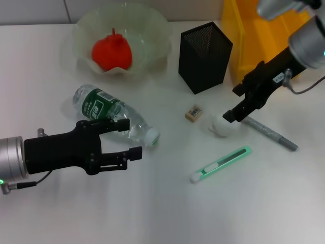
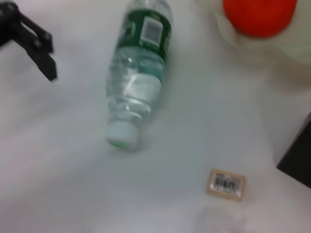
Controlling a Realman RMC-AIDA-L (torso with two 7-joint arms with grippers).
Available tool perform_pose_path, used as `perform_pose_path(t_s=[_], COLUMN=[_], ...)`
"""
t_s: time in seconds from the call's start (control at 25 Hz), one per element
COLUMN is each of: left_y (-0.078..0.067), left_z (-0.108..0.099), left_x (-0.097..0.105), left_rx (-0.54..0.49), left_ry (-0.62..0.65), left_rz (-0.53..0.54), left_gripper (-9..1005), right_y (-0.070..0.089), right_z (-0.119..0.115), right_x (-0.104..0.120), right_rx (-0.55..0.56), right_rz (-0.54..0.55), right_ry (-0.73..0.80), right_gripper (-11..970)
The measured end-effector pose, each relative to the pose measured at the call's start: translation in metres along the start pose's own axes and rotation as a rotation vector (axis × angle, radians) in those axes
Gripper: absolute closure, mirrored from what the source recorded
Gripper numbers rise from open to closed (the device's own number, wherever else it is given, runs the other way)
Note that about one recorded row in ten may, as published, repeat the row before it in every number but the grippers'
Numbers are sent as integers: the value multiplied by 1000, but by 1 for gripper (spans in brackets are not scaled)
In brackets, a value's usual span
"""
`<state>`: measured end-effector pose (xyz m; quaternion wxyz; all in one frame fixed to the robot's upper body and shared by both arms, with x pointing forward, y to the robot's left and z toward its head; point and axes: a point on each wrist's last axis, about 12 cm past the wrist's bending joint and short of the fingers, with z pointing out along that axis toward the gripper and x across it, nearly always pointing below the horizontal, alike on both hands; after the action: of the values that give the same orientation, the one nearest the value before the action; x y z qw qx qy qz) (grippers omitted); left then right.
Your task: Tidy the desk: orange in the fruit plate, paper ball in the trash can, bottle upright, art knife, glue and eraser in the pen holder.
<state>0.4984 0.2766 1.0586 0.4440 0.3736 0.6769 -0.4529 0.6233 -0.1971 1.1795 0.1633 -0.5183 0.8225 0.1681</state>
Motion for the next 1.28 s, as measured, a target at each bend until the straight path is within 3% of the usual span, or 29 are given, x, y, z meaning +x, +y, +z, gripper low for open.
perform_pose_path(t_s=[0.48, 0.84, 1.12, 1.28], left_y=[1, 1, 2, 2], left_z=[1, 2, 2, 1], left_x=[1, 2, 2, 2], left_rx=[-14, -23, -26, -28], left_ry=[2, 4, 4, 5], left_rz=[-2, 2, 4, 4], left_gripper=[180, 181, 181, 181], right_y=[5, 6, 8, 10], right_z=[40, 51, 45, 19], right_x=[4, 5, 3, -7], right_rx=[48, 56, 42, 29], right_rz=[-79, -95, -93, -63], right_ry=[79, 82, 63, 24], right_gripper=[133, 180, 369, 420])
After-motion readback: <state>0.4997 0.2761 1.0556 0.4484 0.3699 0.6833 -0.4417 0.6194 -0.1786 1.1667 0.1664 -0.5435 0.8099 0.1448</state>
